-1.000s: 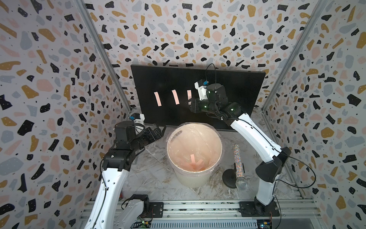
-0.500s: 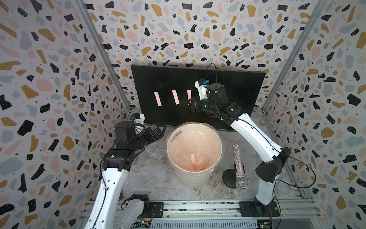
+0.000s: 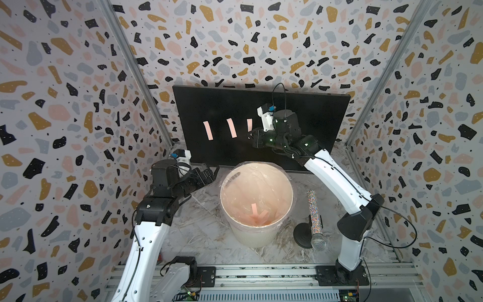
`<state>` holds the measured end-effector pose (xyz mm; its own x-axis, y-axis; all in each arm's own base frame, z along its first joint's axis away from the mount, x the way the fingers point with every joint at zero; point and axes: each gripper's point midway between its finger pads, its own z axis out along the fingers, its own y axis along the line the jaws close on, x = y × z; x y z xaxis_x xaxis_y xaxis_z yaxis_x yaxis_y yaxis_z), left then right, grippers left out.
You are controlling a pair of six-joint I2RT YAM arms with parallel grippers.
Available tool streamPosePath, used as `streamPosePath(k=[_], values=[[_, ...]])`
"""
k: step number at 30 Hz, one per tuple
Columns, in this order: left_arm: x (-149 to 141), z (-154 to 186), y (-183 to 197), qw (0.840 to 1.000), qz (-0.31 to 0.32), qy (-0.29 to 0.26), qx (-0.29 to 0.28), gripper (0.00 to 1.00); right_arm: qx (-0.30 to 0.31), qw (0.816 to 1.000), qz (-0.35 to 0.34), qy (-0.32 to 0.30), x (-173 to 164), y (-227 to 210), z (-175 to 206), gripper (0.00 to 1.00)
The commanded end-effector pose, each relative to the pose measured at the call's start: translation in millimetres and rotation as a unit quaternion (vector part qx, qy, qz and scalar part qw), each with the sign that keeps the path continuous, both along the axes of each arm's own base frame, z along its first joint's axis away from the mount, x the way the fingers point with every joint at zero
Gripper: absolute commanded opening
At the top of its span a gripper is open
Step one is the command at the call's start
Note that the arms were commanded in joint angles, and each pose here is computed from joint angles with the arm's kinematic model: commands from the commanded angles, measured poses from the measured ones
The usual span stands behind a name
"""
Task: Remove the sticky note from the monitor
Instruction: Tear off the sticky note from the monitor.
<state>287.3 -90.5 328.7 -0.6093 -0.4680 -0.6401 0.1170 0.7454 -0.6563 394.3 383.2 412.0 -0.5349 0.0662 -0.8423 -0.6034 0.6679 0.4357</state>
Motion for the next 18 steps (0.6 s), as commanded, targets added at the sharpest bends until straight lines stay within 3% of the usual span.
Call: streamPosePath(k=[1, 18], values=[[0, 23, 2, 0.999, 0.003, -0.036, 0.003, 0.99, 0.018, 1.0, 0.003, -0.012, -12, -10, 26, 0.0], [-1, 23, 1, 0.999, 0.002, -0.034, -0.003, 0.99, 0.028, 0.999, 0.015, 0.014, -37, -22, 24, 0.0]])
